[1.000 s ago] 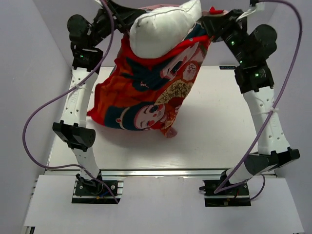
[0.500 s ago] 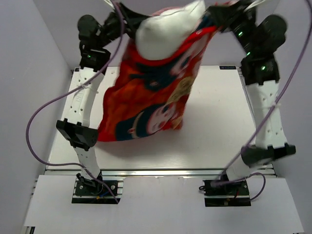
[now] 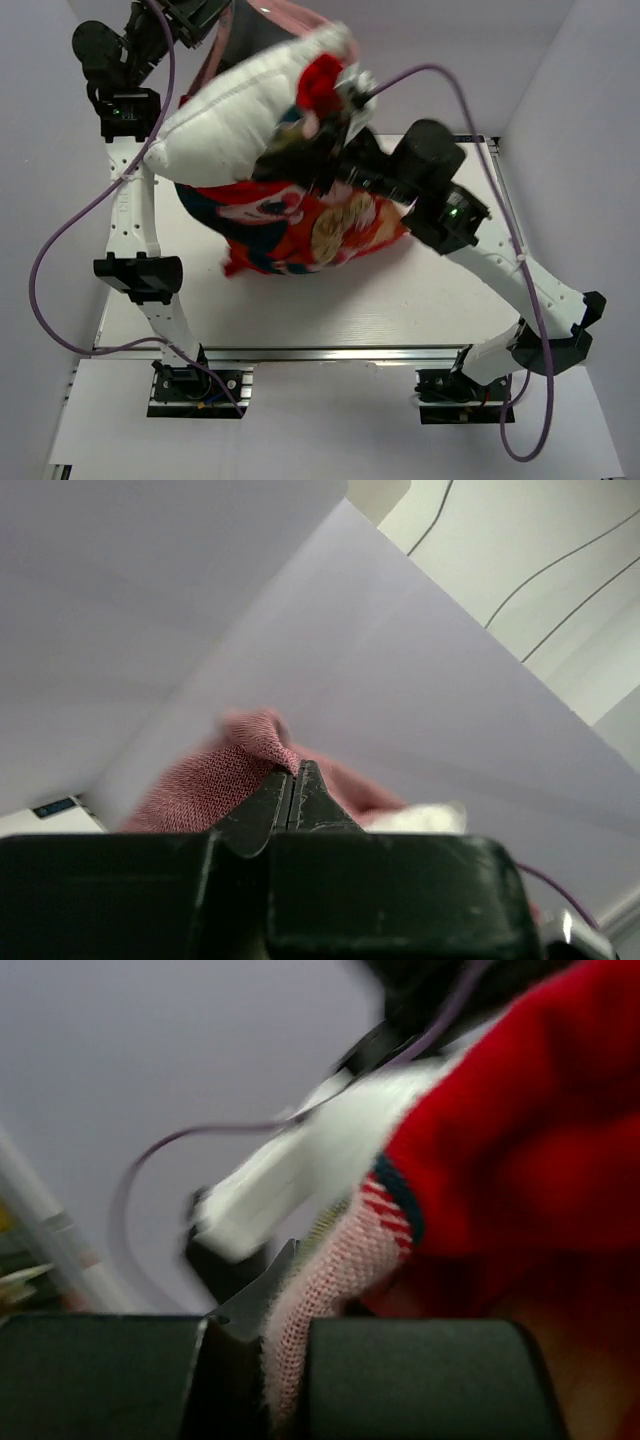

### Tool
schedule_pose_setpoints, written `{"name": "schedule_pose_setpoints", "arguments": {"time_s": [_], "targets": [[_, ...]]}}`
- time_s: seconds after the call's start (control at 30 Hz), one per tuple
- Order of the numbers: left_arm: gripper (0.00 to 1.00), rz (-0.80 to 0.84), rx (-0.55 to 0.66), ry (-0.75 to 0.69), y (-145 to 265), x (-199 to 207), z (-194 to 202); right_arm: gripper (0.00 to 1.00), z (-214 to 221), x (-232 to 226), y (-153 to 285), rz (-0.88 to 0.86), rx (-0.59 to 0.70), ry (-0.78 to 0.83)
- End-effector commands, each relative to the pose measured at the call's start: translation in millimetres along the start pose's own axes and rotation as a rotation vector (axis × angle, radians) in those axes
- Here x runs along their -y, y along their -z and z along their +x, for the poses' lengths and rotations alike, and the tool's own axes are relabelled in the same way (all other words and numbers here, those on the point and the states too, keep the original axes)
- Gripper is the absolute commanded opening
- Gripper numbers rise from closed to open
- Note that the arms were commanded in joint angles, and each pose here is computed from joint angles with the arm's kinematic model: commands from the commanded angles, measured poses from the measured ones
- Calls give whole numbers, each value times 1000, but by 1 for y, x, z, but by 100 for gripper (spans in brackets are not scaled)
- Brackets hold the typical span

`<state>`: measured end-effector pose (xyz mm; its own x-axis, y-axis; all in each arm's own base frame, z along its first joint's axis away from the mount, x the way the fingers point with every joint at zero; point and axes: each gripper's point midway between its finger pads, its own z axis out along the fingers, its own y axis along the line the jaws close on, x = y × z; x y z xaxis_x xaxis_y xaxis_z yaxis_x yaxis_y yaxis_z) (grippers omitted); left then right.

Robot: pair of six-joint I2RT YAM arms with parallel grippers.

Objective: Put the pillow into the pillowcase

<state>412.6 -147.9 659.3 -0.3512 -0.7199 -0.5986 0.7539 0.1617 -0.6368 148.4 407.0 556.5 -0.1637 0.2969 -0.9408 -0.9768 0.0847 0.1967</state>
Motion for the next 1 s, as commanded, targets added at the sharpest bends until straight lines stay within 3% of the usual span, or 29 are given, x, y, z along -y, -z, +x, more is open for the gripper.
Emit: {"name": "schedule_pose_setpoints", "arguments": {"time_s": [0.0,0.03,0.1,0.2,0.3,0.37,0.43,0.47,0.5,0.57,0.6,0.7,0.77,0.83,0.87,0.93,0.97], "targets": [[0,146,-28,10,0,66,16,0,-129,50,47,236,320,284],[0,167,-59,7,9,88,26,0,-160,113,82,407,374,338],[0,191,-126,25,16,109,47,0,-213,189,142,628,468,355],[0,189,-153,61,23,125,65,0,-248,254,210,832,529,355],[0,151,-143,65,17,110,69,0,-260,257,227,858,572,376],[0,145,-121,63,10,105,65,0,-248,245,210,757,531,330],[0,130,-108,75,-2,87,61,0,-225,199,156,558,465,271],[0,163,-76,40,-3,103,50,0,-212,178,133,480,429,265],[0,147,-68,51,-11,85,46,0,-192,114,89,305,401,228],[0,161,-27,54,-9,83,29,0,-161,60,54,154,361,220],[0,155,-11,54,-8,78,23,0,-149,6,37,26,358,167],[0,120,48,26,4,67,-2,0,-133,-32,23,-45,329,135],[0,130,58,30,9,72,-7,0,-134,-14,23,46,332,179],[0,140,40,42,10,75,-3,0,-156,35,41,214,383,268],[0,144,16,51,12,78,2,0,-186,86,71,351,457,328],[0,146,-8,59,17,89,7,0,-225,139,113,534,546,357],[0,148,-30,60,20,92,12,0,-237,208,153,712,560,343]]}}
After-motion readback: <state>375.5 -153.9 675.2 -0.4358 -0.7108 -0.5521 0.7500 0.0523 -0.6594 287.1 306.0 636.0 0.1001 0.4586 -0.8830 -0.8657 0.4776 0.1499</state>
